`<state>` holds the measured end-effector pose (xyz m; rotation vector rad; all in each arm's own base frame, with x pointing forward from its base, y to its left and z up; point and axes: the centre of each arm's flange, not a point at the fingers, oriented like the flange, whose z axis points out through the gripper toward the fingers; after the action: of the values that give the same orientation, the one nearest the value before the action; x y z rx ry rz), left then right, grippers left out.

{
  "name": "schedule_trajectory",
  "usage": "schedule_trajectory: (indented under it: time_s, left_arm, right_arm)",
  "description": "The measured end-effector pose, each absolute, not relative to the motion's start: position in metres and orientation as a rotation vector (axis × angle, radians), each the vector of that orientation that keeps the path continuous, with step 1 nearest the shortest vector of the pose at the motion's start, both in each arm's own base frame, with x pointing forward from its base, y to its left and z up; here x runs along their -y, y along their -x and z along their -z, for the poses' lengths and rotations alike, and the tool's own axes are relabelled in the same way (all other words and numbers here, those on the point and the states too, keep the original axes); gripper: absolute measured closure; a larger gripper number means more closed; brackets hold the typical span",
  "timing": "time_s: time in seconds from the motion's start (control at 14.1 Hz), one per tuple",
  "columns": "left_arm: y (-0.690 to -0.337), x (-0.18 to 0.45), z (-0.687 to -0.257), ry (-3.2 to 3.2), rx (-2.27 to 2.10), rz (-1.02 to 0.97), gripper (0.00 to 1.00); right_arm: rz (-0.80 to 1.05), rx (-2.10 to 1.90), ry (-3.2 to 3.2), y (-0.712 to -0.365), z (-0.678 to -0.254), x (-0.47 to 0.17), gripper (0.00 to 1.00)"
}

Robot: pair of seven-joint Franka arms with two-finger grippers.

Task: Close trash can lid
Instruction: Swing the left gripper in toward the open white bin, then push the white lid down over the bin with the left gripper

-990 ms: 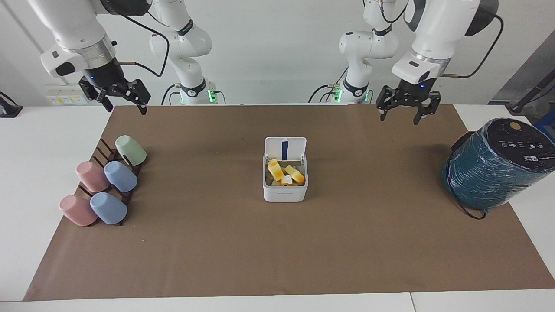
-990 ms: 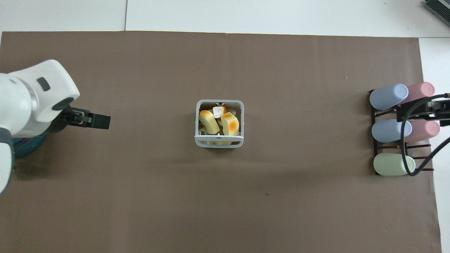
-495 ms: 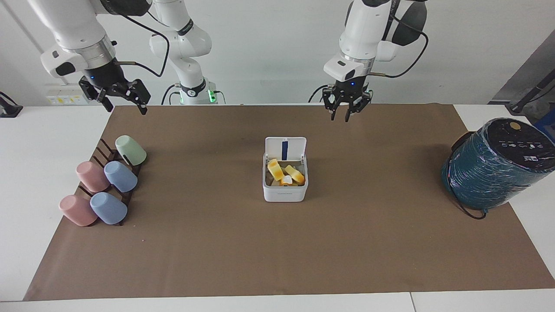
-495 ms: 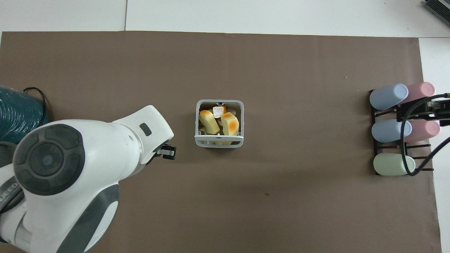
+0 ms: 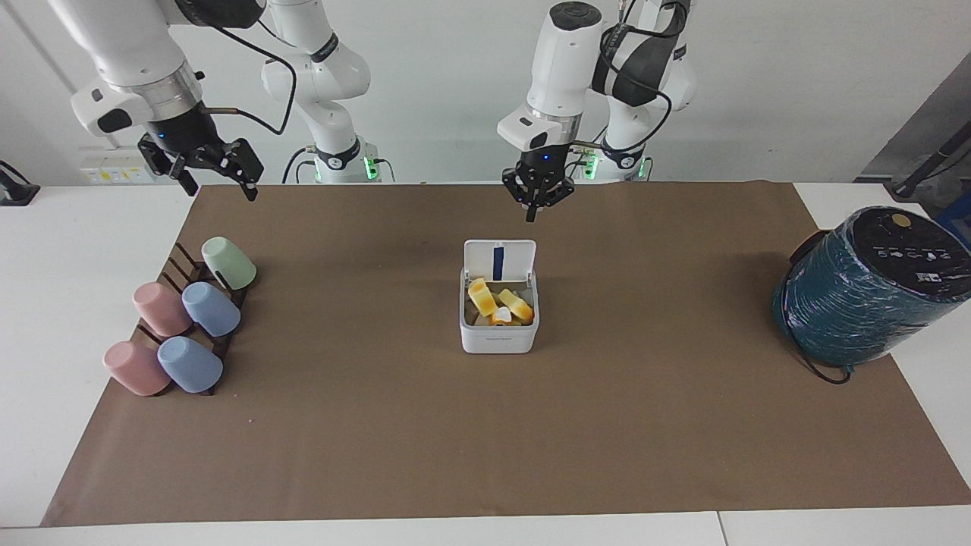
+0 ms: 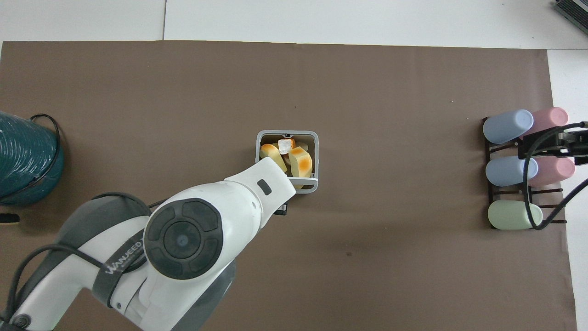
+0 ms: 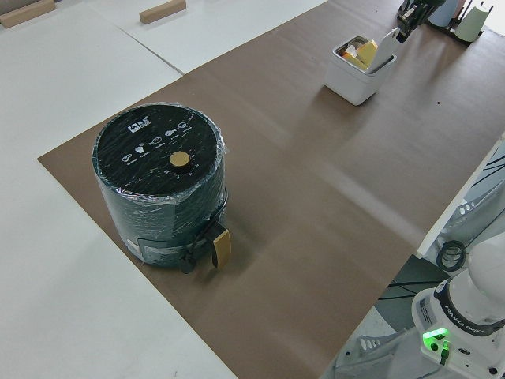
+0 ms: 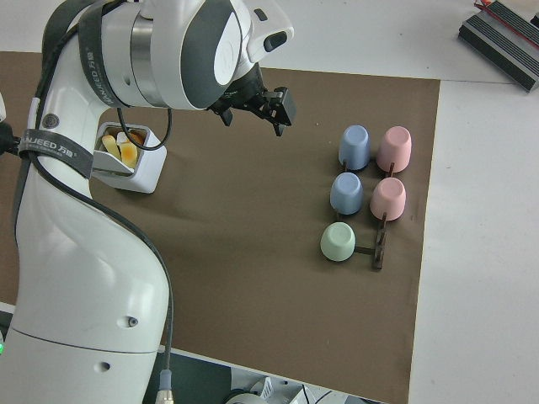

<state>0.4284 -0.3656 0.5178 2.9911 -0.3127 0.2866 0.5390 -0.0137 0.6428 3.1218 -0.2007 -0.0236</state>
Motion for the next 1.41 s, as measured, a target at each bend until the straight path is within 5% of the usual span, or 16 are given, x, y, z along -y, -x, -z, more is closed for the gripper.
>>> schedule_trajectory:
  time_s: [0.64,1.41]
  left_arm:
    - [-0.492,0.374,-0.484,-2.934,0.207,-0.402,0.99]
    - [-0.523,0.385,-0.419,-2.955,0.186,-0.366,0.99]
  right_arm:
    - [0.024,0.201,-3.122,-0.539,-0.643,0.014,0.00]
    - [0.024,0.201,-3.122,-0.539,-0.643,0.014,0.00]
